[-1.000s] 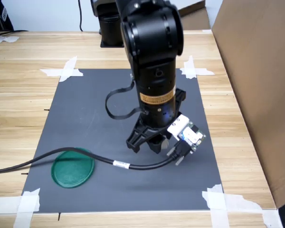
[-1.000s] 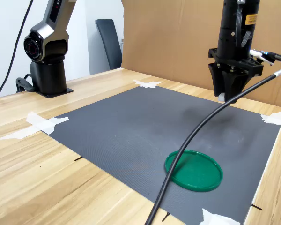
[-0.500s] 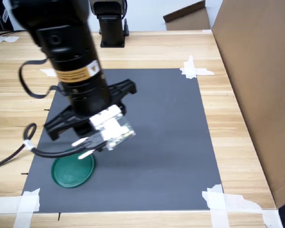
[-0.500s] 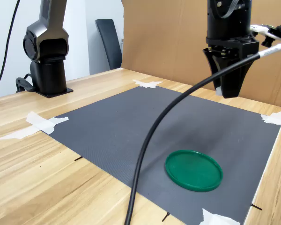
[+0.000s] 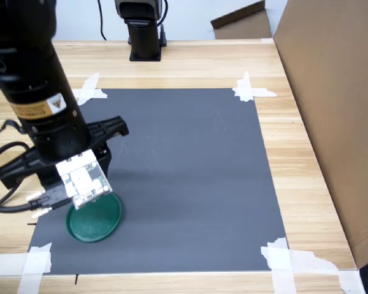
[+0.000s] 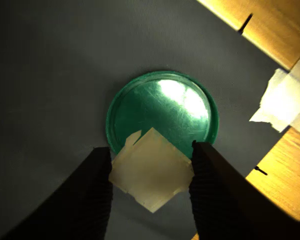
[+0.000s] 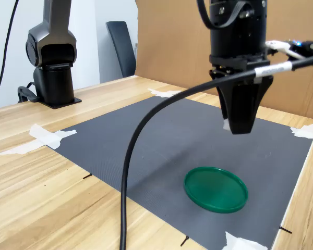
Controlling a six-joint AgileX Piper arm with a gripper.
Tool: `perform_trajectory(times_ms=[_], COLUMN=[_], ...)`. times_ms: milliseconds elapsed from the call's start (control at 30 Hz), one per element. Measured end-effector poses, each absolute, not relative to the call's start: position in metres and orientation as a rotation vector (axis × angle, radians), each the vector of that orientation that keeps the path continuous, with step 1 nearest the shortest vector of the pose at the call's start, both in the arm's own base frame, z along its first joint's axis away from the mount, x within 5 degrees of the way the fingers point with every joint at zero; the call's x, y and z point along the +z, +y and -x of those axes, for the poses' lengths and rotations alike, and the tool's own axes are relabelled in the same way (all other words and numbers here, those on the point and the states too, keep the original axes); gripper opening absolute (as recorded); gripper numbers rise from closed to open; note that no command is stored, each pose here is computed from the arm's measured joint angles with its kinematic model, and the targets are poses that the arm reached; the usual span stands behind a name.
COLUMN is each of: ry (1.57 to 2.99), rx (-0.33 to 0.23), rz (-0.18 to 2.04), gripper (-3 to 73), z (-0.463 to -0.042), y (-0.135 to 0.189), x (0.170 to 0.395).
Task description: Grasp a white terminal and put it in the green lid.
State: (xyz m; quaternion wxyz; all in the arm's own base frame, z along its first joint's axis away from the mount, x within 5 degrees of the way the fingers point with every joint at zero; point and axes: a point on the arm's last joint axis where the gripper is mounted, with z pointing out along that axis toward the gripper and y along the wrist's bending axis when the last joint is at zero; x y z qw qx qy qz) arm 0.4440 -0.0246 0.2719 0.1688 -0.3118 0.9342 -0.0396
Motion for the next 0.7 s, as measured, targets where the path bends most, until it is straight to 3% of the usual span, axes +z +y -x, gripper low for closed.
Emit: perform_trajectory(times_ms=[467,633,700], ry=[2.764,2.807,2.812], rx=[-0.126,-0.192,-0.188], rz=[0.926,0.922,0.922], gripper=[36.9,36.9,36.9], z=[-0.46,-0.463,-0.463], y=[-0.03,-0.035,-0.035], x=[0.216,0.203,0.201])
